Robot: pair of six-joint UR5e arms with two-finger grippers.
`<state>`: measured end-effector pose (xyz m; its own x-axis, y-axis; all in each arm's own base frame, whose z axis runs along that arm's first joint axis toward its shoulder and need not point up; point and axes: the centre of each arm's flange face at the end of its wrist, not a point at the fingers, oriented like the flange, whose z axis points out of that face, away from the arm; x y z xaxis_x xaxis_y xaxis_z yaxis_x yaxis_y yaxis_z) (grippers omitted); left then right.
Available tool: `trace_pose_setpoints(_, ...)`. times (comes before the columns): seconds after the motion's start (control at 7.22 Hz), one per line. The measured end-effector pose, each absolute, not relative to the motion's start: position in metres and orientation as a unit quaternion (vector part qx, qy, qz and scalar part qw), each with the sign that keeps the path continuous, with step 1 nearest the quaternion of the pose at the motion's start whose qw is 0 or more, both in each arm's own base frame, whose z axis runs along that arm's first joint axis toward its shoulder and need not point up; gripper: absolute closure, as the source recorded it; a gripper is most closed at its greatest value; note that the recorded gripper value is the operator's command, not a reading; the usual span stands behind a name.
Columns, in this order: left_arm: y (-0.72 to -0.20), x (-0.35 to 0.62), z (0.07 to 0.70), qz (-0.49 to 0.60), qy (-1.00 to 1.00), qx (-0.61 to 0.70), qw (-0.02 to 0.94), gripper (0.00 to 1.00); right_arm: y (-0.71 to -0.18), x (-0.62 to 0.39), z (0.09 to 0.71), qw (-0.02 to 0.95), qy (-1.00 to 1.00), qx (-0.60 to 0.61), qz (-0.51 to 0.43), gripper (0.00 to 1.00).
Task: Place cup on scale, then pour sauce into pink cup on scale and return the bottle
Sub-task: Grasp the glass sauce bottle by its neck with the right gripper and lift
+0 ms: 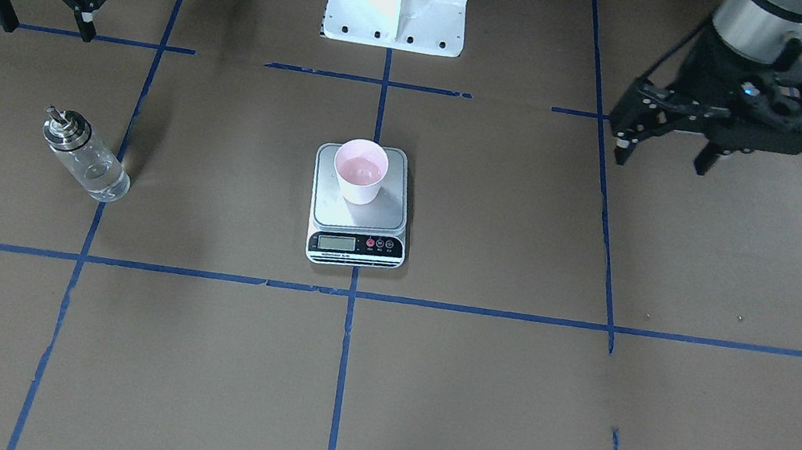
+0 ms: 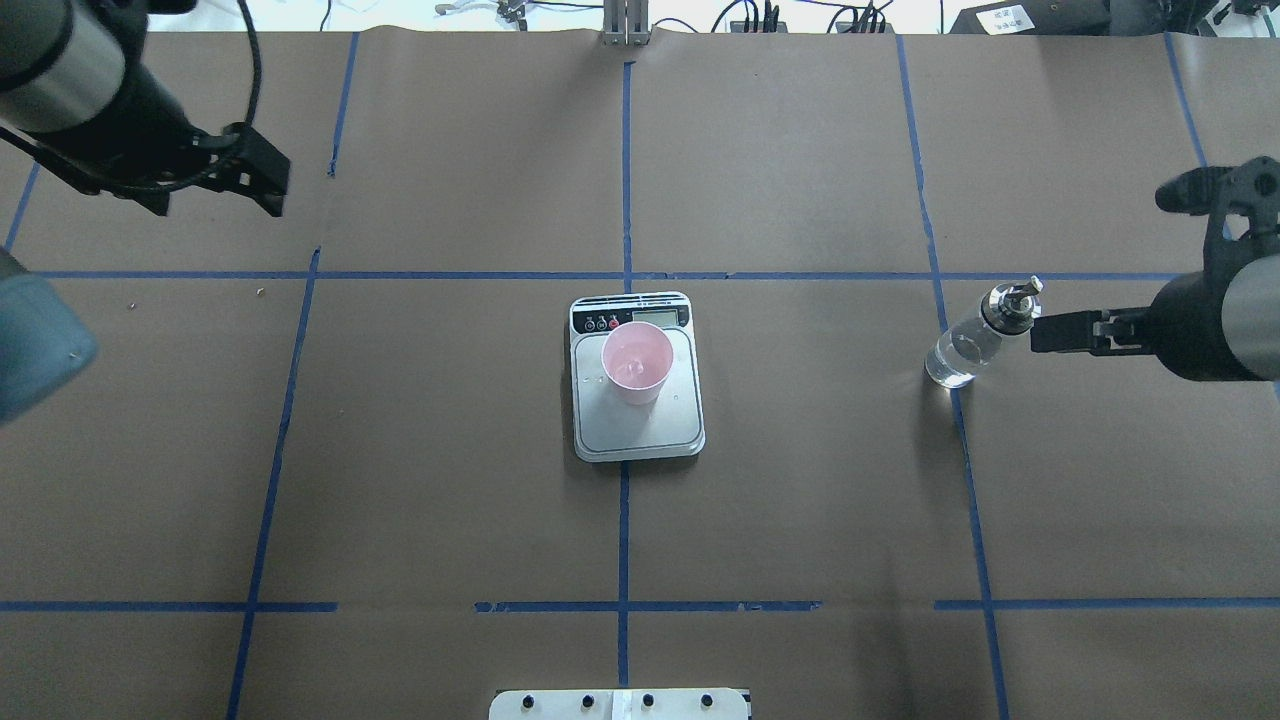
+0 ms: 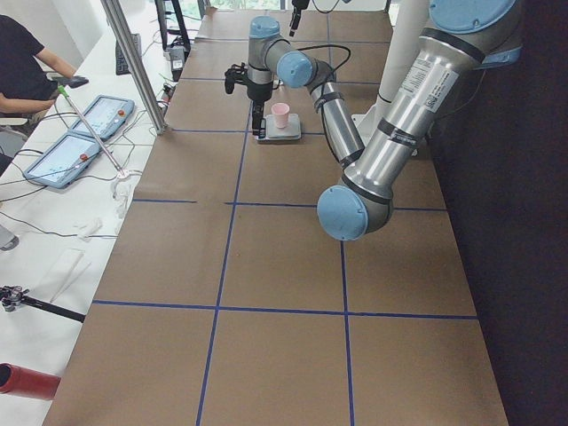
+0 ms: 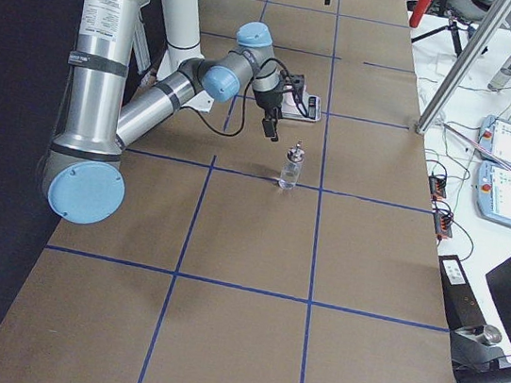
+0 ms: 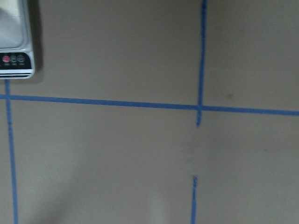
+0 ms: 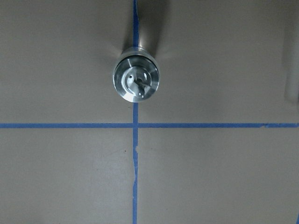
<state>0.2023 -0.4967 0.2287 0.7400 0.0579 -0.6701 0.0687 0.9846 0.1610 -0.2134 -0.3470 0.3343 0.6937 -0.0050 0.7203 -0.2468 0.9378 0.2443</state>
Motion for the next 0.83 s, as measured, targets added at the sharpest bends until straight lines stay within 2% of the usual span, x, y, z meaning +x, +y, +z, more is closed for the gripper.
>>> trace_pose_setpoints(0.55, -0.527, 0.026, 0.371, 0.187, 0.255, 0.147, 0.937, 0.00, -0.323, -0.269, 0.412, 0.890, -0.371, 0.250, 0.089, 0.00)
trace_pose_setpoints(0.83, -0.536, -0.023, 0.451, 0.204, 0.240, 0.153, 0.937, 0.00, -0.322, -0.288, 0.450, 0.876, -0.369, 0.294, 0.100, 0.00)
